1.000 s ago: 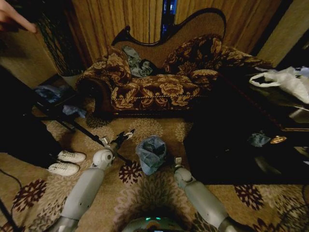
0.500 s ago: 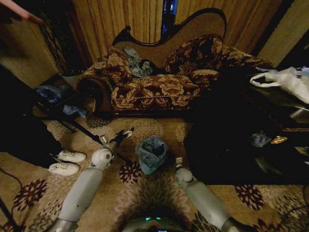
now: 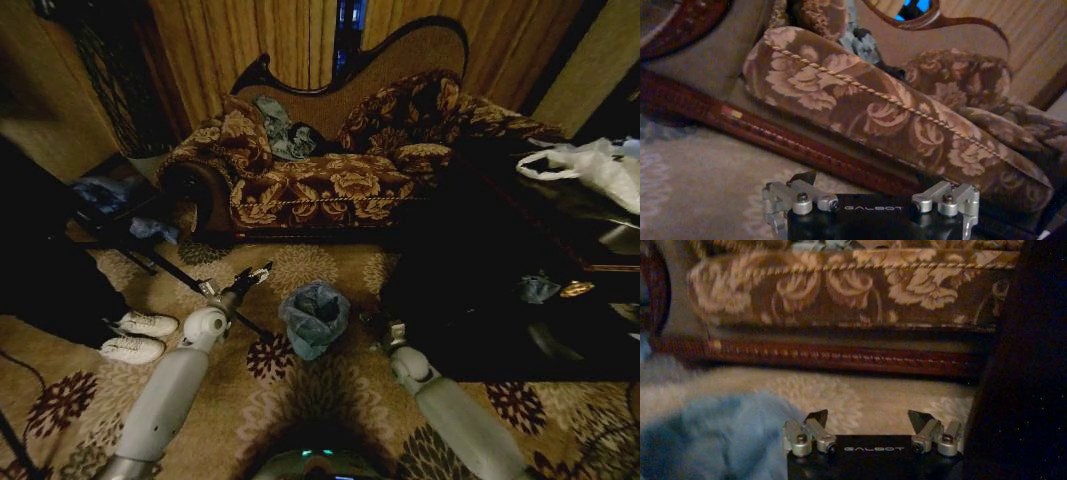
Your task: Place a garbage bag over the trash bin.
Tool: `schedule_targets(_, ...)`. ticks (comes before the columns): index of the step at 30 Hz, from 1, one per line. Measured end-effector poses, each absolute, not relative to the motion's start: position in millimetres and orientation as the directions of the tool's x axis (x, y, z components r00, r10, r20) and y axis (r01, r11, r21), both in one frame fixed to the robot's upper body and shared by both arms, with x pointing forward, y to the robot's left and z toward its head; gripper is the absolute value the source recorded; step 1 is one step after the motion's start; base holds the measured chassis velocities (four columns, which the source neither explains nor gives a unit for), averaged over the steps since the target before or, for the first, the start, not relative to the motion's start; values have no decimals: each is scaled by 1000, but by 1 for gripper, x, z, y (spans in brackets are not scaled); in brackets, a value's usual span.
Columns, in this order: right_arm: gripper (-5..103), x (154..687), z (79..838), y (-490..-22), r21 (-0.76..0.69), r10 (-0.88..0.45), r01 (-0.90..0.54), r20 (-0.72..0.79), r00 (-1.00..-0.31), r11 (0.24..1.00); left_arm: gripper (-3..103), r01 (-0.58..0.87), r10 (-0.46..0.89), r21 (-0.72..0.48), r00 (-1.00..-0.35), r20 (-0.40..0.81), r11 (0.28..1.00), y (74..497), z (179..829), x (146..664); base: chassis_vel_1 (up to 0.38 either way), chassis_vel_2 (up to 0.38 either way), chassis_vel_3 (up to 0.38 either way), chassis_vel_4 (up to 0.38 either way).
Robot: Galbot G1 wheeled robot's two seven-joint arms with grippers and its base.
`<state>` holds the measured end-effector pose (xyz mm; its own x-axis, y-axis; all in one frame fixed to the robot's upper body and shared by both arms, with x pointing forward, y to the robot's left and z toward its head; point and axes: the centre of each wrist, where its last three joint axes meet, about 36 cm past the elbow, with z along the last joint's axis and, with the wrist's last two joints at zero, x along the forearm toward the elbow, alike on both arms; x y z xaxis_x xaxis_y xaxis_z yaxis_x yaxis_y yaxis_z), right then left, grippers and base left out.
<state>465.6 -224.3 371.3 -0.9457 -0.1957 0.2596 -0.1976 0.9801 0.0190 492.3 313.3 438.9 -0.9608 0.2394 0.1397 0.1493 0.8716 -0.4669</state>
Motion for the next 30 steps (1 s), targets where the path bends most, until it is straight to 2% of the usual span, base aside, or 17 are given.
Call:
schedule_targets(2,76,462,403,-208,110,-218,-194,285,-934,975,100,104,203,-459,-964,173,882,313,448,487,0,0,0,0)
schedule_targets(5,71,459,425,-193,195,-260,-205,313,-913,959,100,43,153,-444,-964,216,895,314,459,481,0,0,0,0)
schedule_targets(6,63,458,439,-182,245,-291,-217,327,-899,945,100,1,122,-443,-962,243,896,318,470,475,0,0,0,0)
schedule_targets(7,63,458,439,-182,245,-291,-217,327,-899,945,100,1,122,-443,-962,243,896,318,470,475,0,0,0,0)
schedule_targets(8,63,459,444,-176,274,-310,-224,332,-891,935,100,-19,106,-447,-962,251,894,320,475,473,0,0,0,0)
schedule_targets(10,56,465,452,-153,346,-356,-234,350,-866,909,100,-75,66,-486,-962,265,871,328,491,470,0,0,0,0)
schedule_targets(11,56,465,452,-153,346,-356,-234,350,-866,909,100,-75,66,-486,-962,265,871,328,491,470,0,0,0,0)
schedule_targets(13,47,475,449,-131,374,-380,-239,366,-850,896,100,-109,48,-539,-962,269,835,334,509,470,0,0,0,0)
schedule_targets(15,43,479,447,-123,379,-385,-240,374,-844,894,100,-118,44,-551,-961,271,826,335,515,470,0,0,0,0)
schedule_targets(17,35,486,439,-107,381,-389,-235,405,-827,895,100,-134,42,-567,-957,287,812,334,529,471,0,0,0,0)
schedule_targets(18,31,489,434,-101,374,-390,-234,421,-819,897,100,-129,54,-567,-954,294,814,331,537,471,0,0,0,0)
schedule_targets(20,31,491,430,-98,368,-389,-235,435,-812,900,100,-119,64,-561,-953,296,819,329,541,471,0,0,0,0)
schedule_targets(27,7,510,409,-86,360,-366,-191,517,-773,913,100,-70,113,-533,-946,304,843,316,566,478,0,0,0,0)
schedule_targets(29,7,513,408,-84,363,-362,-182,524,-771,914,100,-71,117,-535,-944,310,842,314,569,478,0,0,0,0)
schedule_targets(30,4,514,407,-80,371,-358,-168,534,-766,913,100,-72,123,-539,-941,316,839,312,575,476,0,0,0,0)
